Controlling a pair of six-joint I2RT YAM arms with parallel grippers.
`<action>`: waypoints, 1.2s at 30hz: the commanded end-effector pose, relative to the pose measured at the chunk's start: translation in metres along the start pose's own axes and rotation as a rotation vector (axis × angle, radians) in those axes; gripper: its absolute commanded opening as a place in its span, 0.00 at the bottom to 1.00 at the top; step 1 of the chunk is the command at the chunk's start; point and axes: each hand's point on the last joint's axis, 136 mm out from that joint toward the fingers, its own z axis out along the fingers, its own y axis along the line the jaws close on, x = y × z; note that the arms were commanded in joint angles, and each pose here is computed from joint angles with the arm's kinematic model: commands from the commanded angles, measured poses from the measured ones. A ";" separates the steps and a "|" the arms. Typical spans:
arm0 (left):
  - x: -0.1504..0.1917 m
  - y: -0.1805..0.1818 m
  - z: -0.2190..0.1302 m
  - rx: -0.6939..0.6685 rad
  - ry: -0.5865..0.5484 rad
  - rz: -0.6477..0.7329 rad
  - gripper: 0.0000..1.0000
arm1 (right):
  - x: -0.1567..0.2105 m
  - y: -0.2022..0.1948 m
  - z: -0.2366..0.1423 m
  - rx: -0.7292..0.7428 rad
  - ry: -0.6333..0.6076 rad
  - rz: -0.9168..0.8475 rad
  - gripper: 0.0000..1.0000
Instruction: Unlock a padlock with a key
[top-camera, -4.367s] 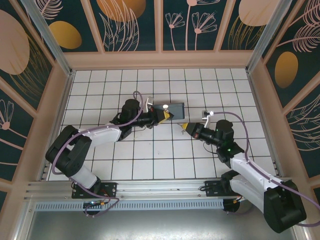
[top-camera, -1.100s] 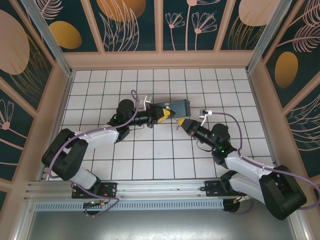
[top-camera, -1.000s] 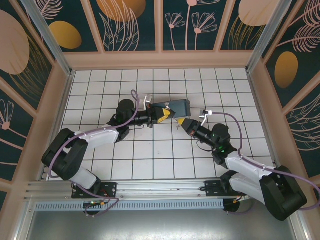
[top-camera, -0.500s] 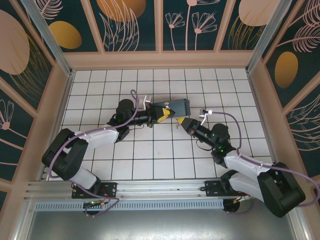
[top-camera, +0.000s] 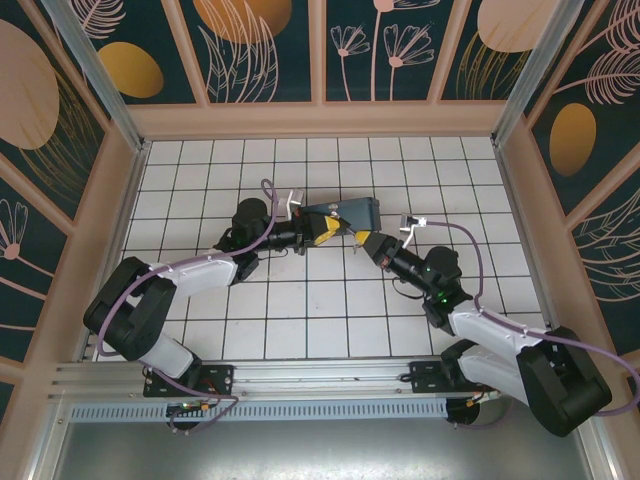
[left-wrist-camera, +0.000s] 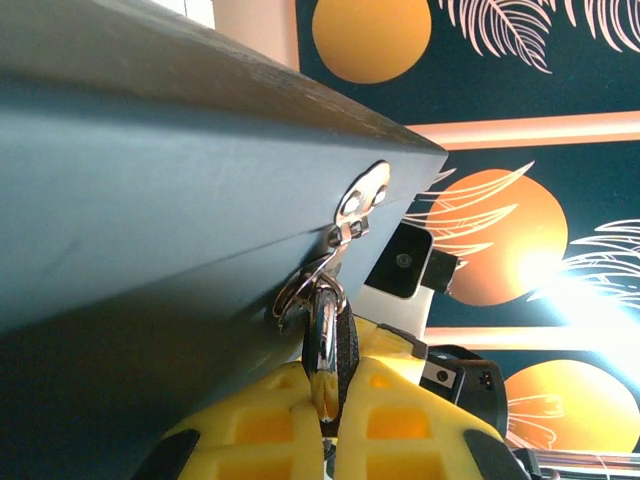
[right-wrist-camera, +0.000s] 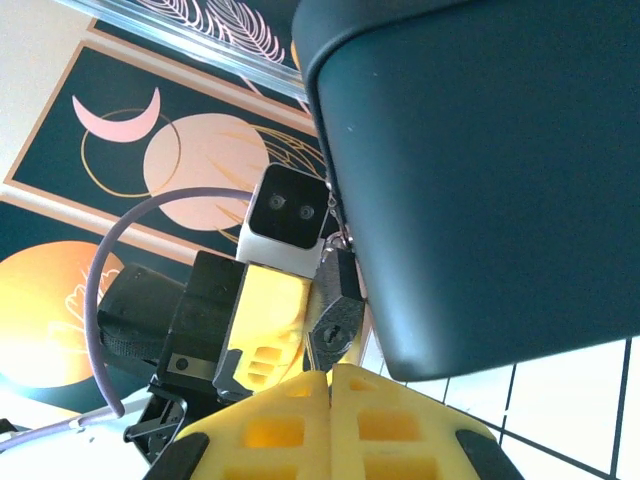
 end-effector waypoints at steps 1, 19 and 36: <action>-0.006 -0.037 -0.001 0.086 -0.009 0.119 0.05 | -0.005 0.016 0.001 -0.033 -0.010 -0.046 0.00; -0.006 -0.046 -0.003 0.118 -0.017 0.120 0.04 | -0.010 0.016 0.002 -0.031 -0.020 -0.056 0.00; -0.011 -0.048 -0.002 0.106 -0.033 0.108 0.02 | -0.012 0.014 0.000 -0.024 -0.031 -0.056 0.00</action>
